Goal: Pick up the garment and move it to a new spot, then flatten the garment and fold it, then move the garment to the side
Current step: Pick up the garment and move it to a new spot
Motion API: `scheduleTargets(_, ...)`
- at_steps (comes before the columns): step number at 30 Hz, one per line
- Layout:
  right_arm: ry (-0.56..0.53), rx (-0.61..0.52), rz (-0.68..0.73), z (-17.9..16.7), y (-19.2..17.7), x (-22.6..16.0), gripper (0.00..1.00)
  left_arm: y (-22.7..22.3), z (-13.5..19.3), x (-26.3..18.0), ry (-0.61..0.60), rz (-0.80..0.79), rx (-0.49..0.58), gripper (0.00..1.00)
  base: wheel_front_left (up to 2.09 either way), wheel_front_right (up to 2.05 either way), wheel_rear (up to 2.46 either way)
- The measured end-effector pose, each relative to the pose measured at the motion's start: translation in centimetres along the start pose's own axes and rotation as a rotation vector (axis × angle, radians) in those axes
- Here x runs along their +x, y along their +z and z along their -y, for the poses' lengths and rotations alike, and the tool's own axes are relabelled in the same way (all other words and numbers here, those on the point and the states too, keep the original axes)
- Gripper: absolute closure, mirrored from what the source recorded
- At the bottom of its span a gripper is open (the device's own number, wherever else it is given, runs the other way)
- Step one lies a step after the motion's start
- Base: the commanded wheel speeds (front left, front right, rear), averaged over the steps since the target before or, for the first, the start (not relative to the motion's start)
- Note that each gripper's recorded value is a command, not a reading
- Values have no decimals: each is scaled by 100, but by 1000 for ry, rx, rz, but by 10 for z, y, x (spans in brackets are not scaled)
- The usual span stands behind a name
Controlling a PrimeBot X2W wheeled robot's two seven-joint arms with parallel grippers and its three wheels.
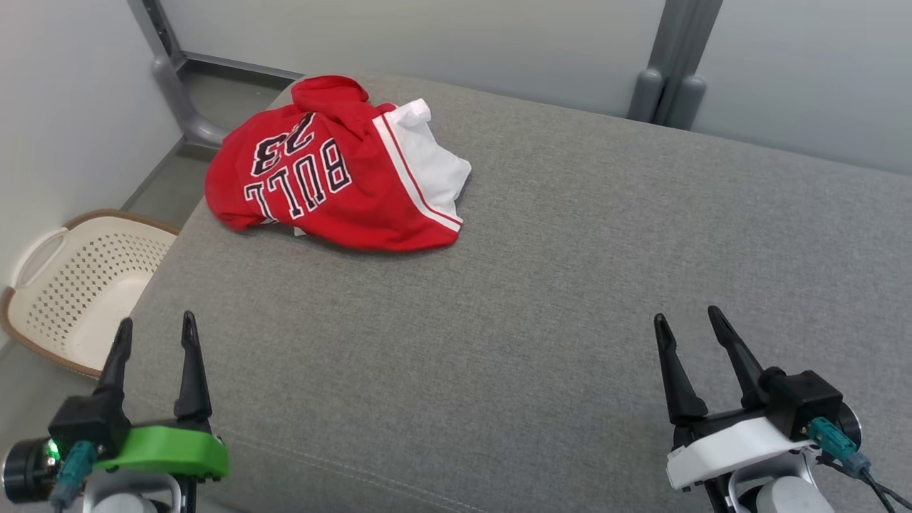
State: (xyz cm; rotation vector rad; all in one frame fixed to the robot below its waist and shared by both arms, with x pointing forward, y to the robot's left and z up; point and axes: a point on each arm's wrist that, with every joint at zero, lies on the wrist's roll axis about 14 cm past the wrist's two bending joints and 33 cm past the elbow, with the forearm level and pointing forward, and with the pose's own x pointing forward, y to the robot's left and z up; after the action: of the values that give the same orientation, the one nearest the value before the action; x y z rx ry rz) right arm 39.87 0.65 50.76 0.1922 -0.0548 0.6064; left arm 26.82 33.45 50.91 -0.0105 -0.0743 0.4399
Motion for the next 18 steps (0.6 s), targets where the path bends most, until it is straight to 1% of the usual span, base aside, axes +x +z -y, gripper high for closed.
scheduleTargets(4, -47, -24, -5, 23, -1, -4, 0, 19, 18, 35, -63, 55, 3, 0, 0, 0, 0)
scheduleTargets(11, -139, -52, 26, 67, 5, -1, 0, 57, 64, 112, -183, 160, 15, 0, 0, 0, 0)
scheduleTargets(15, -212, -56, 8, 94, -3, -9, 0, 64, 96, 153, -250, 181, 11, 0, 0, 0, 0)
scheduleTargets(18, -267, -63, -12, 114, -11, -17, 0, 60, 118, 181, -287, 176, 4, 0, 0, 0, 0)
